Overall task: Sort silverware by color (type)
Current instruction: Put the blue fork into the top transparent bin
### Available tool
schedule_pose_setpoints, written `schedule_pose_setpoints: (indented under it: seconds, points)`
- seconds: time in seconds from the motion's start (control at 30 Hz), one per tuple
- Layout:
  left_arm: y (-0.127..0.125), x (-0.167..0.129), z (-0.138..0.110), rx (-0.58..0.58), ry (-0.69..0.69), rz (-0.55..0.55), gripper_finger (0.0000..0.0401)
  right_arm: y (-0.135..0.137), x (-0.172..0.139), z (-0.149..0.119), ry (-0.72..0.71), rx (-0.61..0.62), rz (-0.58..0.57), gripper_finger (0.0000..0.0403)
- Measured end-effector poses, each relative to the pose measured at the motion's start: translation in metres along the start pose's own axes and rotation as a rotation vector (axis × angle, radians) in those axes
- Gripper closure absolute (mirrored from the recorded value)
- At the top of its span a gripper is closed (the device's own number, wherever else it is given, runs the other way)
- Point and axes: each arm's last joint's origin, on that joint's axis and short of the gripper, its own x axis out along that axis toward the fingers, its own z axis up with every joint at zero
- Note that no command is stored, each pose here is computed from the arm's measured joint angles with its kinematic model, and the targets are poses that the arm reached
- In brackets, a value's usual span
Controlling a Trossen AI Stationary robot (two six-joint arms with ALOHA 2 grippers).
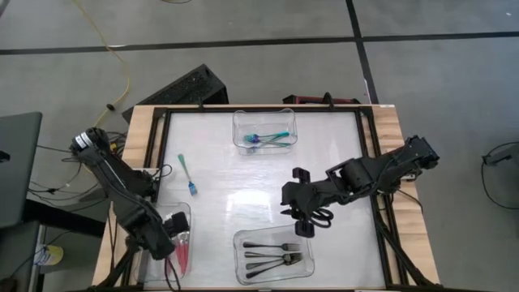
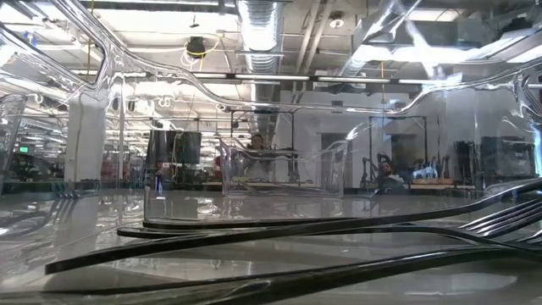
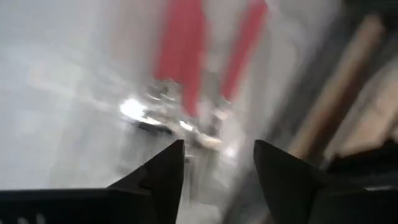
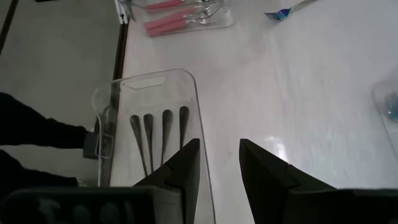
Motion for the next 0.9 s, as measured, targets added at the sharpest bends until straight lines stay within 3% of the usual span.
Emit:
schedule_pose_setpoints:
  seconds: [0.1,0.2,0.27,0.3,0.43,0.7,0.9]
  points:
    - [0.006,-0.031,0.015,-0.049,-0.122,0.177,0.0218,0.0,-0.001,-0.001,0.013,-0.003,0.018,0.0269]
    - [0.019,-0.069,0.029,-0.107,-0.259,0.502,0.0221,0.0,-0.001,-0.001,0.014,-0.018,0.024,0.0269]
    - [0.036,-0.093,0.032,-0.198,-0.316,0.668,0.0225,0.0,-0.001,-0.001,0.014,-0.026,0.025,0.0269]
    - [0.048,-0.104,0.032,-0.255,-0.334,0.698,0.0227,0.0,-0.001,-0.001,0.015,-0.026,0.025,0.0269]
    - [0.094,-0.126,0.022,-0.423,-0.349,0.702,0.0236,0.0,-0.001,-0.002,0.03,-0.029,0.019,0.0269]
    - [0.153,-0.125,-0.014,-0.357,-0.155,0.702,0.024,0.005,-0.002,-0.006,0.045,-0.047,0.028,0.0269]
    - [0.186,-0.105,-0.055,-0.43,-0.015,0.595,0.024,0.004,-0.002,-0.006,0.047,-0.063,0.025,0.0269]
